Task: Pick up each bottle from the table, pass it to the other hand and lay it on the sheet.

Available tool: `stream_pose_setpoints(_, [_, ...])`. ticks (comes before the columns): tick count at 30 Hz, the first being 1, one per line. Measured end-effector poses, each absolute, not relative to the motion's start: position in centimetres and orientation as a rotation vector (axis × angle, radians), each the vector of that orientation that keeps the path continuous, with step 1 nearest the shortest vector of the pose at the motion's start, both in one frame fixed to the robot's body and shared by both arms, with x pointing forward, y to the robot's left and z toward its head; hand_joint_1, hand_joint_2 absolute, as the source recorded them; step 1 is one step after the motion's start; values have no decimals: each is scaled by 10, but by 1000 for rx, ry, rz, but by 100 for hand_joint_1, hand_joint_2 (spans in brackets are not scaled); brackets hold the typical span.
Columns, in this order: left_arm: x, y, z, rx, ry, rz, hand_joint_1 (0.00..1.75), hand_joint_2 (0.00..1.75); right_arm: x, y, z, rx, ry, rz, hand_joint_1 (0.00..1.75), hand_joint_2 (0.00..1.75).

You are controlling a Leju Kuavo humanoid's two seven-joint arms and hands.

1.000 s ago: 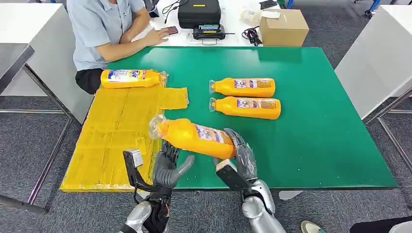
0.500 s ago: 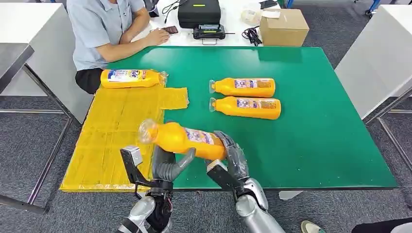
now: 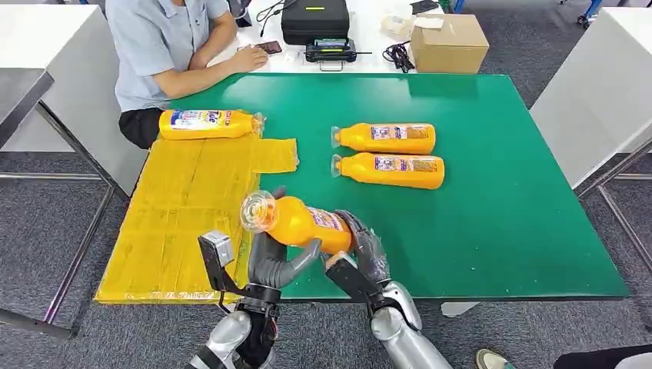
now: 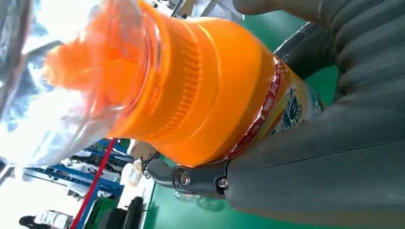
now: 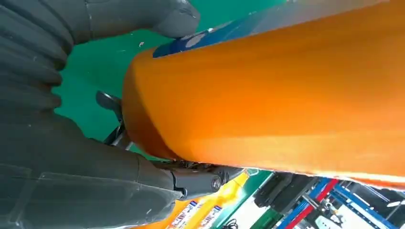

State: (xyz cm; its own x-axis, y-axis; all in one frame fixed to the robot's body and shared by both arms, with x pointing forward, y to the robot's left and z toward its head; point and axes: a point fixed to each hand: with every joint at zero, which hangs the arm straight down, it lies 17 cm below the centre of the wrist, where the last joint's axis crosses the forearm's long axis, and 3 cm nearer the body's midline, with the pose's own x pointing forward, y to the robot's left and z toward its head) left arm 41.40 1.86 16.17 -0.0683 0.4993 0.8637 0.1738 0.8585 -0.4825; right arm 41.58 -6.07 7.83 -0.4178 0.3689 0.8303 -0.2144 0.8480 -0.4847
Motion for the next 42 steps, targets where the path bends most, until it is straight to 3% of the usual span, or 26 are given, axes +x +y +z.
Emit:
stream_pose_setpoints(6, [419, 16, 162, -556, -1616, 296, 0, 175, 413, -49, 81, -104, -1911, 680, 175, 175])
stream_pose_setpoints(7, [420, 17, 163, -551, -1622, 296, 9, 175, 412, -47, 81, -105, -1913, 682, 175, 175])
stream_pose_setpoints(8, [420, 19, 164, -537, -1636, 295, 119, 175, 412, -46, 82, -106, -1917, 686, 175, 175])
stream_pose_setpoints(9, [421, 21, 166, -522, -1648, 294, 119, 175, 412, -44, 83, -105, -1920, 691, 175, 175])
stream_pose_setpoints(10, [422, 24, 167, -494, -1667, 294, 162, 175, 411, -43, 84, -107, -1925, 697, 175, 175])
stream_pose_setpoints(11, [423, 27, 168, -464, -1688, 291, 175, 175, 411, -42, 84, -109, -1926, 700, 175, 175])
stream_pose_setpoints(18, [426, 34, 173, -397, -1743, 277, 175, 175, 408, -34, 86, -108, -1936, 730, 175, 175])
stream_pose_setpoints(19, [427, 34, 173, -396, -1744, 277, 175, 175, 408, -34, 86, -109, -1935, 730, 159, 175])
stream_pose_setpoints(20, [427, 34, 174, -397, -1745, 278, 175, 175, 408, -33, 86, -109, -1934, 731, 59, 175])
stream_pose_setpoints(21, [427, 34, 174, -397, -1748, 278, 175, 175, 408, -33, 85, -107, -1931, 730, 0, 175])
stream_pose_setpoints(38, [425, 48, 182, -490, -1708, 366, 175, 175, 399, -36, 52, 76, -1766, 582, 0, 175])
stream_pose_setpoints(40, [426, 58, 187, -432, -1750, 372, 175, 175, 397, -34, 49, 93, -1754, 574, 0, 175])
stream_pose_setpoints(42, [427, 78, 201, -195, -1896, 311, 175, 175, 394, -34, 46, 99, -1747, 563, 0, 175])
